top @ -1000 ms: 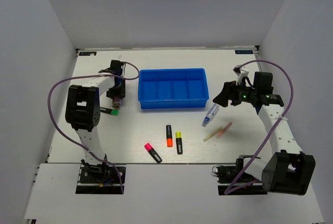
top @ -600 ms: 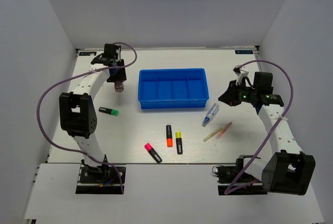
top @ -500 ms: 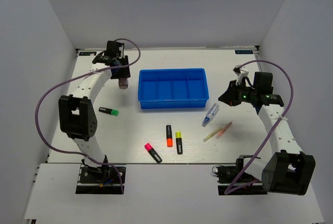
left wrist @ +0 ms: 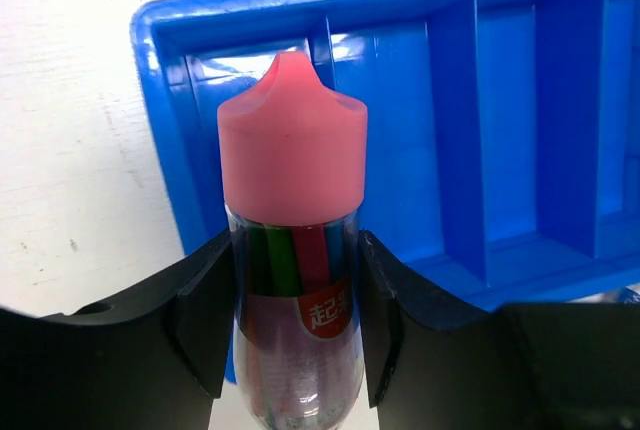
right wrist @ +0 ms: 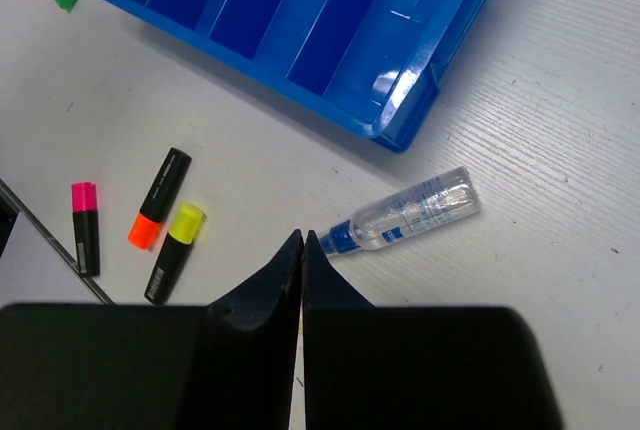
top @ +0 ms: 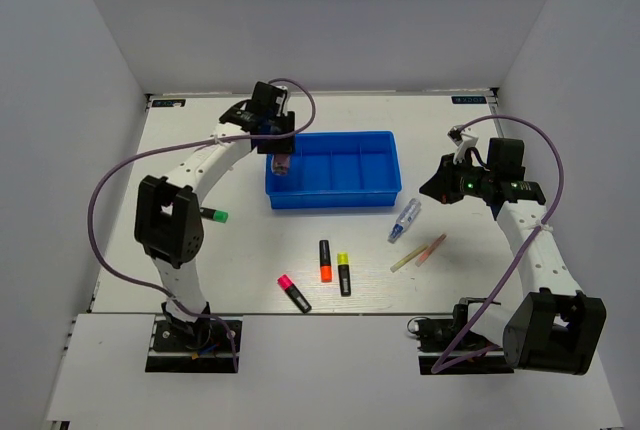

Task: Sort the stationery into containers
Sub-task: Place the stationery in the storage box.

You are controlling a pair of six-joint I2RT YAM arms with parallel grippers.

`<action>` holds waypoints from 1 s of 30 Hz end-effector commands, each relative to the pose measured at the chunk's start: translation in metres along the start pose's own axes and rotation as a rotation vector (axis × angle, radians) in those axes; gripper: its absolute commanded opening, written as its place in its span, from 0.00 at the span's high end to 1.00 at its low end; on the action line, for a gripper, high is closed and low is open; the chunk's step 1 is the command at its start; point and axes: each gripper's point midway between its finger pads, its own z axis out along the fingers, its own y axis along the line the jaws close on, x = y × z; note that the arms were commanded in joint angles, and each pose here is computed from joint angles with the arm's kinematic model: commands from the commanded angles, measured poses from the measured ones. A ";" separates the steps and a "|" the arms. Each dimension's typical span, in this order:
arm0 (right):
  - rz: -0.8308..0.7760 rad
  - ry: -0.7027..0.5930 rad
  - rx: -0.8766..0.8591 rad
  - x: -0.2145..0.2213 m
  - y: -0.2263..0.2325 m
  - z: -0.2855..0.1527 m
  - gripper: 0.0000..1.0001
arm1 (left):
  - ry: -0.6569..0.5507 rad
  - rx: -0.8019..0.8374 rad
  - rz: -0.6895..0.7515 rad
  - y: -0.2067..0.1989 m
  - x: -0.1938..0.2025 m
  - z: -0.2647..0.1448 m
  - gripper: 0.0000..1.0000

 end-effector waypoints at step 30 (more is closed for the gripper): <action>-0.038 -0.025 -0.013 -0.010 0.006 -0.007 0.75 | 0.008 -0.083 0.023 -0.006 0.014 0.032 0.45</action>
